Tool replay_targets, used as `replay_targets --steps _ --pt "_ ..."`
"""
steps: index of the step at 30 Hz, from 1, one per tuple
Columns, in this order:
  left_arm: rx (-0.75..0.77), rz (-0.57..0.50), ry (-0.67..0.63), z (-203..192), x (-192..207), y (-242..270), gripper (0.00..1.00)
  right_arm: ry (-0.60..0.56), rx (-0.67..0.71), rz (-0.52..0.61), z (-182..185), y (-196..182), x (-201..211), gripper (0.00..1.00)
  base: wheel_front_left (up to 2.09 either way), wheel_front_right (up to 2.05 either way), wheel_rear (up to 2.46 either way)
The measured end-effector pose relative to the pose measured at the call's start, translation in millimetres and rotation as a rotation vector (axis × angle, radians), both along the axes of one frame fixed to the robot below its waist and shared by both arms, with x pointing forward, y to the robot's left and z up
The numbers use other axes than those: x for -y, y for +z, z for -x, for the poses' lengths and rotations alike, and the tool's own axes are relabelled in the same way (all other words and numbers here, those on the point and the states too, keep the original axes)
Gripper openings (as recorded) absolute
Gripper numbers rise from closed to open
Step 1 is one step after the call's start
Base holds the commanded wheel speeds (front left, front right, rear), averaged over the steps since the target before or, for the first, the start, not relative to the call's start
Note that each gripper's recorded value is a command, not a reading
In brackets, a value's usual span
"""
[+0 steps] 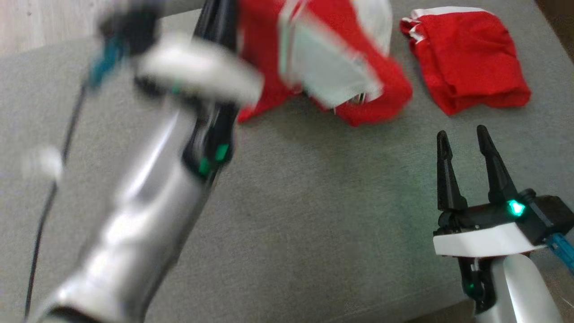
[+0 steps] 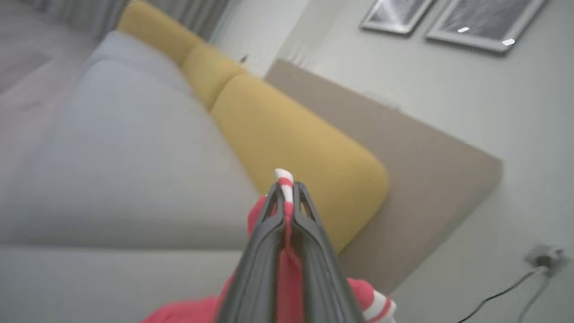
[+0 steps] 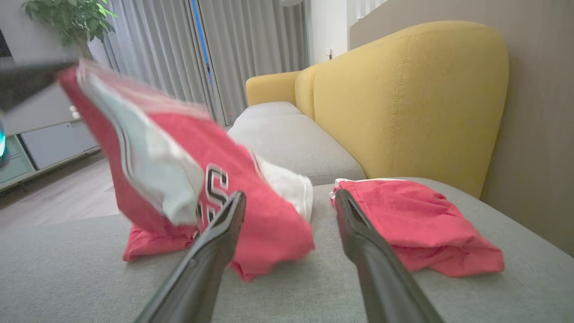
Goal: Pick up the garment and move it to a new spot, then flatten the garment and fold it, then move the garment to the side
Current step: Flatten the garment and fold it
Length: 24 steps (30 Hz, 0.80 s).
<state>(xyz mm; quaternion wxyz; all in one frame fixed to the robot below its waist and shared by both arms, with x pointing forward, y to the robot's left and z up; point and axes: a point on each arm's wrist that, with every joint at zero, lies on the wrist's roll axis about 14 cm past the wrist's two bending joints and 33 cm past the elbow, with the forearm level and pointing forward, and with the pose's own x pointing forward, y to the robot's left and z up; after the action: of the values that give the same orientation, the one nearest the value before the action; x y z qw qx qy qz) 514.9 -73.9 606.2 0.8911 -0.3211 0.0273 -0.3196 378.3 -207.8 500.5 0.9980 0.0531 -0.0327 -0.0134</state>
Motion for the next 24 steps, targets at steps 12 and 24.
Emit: replay_targets --steps 12,24 --pt "-0.356 -0.083 0.375 43 -140 -168 0.0 0.086 -0.043 -0.017 -21 -20 -28 1.0 0.0 0.0 0.0" --pt "-0.315 -0.311 0.592 82 -232 -184 0.85 0.16 -0.035 -0.011 -34 -21 -48 1.0 0.0 0.0 0.0"
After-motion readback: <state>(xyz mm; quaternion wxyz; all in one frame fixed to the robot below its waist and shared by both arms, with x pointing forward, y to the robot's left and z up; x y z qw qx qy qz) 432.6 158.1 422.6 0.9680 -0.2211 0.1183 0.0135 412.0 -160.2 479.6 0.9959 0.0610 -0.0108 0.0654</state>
